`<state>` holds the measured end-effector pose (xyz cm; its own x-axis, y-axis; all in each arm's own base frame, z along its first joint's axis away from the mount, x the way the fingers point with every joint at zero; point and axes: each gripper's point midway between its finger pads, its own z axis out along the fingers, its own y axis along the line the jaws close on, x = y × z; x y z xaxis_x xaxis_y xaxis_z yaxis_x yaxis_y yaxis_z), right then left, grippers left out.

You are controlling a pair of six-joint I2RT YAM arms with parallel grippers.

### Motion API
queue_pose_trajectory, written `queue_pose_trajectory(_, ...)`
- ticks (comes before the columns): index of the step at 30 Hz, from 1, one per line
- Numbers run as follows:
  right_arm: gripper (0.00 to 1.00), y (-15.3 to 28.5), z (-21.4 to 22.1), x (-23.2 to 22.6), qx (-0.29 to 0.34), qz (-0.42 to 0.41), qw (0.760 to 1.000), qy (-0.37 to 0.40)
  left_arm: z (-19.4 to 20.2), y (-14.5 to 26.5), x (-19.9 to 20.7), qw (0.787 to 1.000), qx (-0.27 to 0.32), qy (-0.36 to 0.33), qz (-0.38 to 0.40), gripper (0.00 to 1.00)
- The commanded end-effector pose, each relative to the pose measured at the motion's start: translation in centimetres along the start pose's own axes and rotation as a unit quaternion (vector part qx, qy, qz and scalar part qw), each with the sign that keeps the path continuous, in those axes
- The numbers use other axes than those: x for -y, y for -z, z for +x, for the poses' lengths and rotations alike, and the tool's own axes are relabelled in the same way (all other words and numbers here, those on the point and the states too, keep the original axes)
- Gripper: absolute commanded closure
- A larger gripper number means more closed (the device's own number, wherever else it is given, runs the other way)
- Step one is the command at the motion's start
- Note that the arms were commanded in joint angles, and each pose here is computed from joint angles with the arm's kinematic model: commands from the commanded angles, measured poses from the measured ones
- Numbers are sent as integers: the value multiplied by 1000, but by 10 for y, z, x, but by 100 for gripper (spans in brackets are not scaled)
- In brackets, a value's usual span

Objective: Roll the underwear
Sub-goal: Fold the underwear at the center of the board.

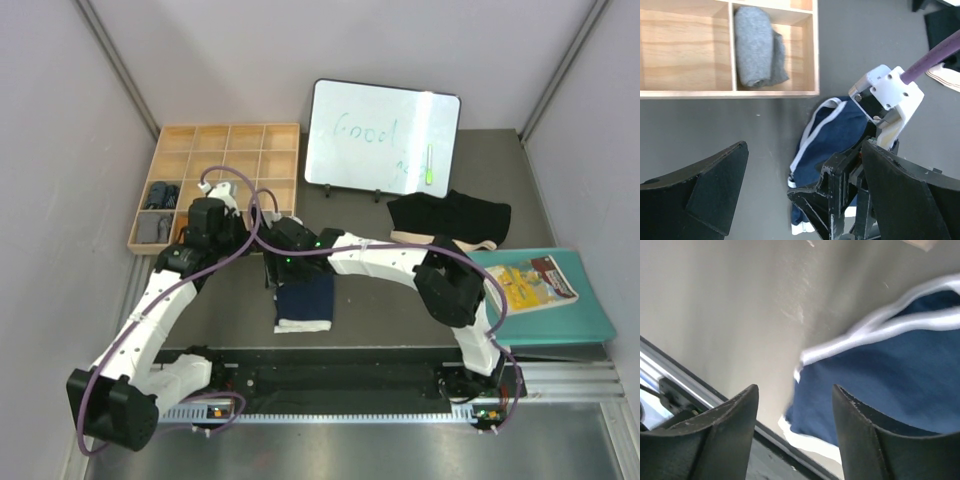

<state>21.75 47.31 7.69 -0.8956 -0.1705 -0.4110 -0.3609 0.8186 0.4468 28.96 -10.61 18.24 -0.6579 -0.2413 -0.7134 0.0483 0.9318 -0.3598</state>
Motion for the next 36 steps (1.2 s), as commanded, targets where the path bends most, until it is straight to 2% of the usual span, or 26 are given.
queue_pose_trajectory(1, 39, 48, -13, 10, 49, 17, 998, 17, -3, 2, 12, 1000, 9, 0, 24, 1)
queue_pose_trajectory(2, 38, 69, -17, 10, 67, 13, 998, 17, -1, 2, 11, 1000, 8, 0, 25, 1)
queue_pose_trajectory(5, 36, 85, 0, 41, 64, 37, 997, 3, 12, 2, 11, 999, -3, 25, 32, 1)
queue_pose_trajectory(9, 39, 81, 39, 78, 39, 51, 998, -27, 48, -7, 1, 997, -34, 71, 25, 1)
queue_pose_trajectory(12, 43, 77, 57, 86, 24, 43, 998, -44, 73, -11, 4, 992, -59, 106, 46, 1)
queue_pose_trajectory(19, 56, 60, 76, 87, 0, 21, 998, -59, 109, -14, 10, 981, -82, 151, 90, 1)
queue_pose_trajectory(24, 61, 48, 85, 87, -14, 27, 998, -55, 125, -19, 9, 977, -94, 164, 100, 1)
queue_pose_trajectory(36, 74, 39, 110, 86, -50, 46, 996, -50, 157, -24, -10, 974, -137, 171, 58, 11)
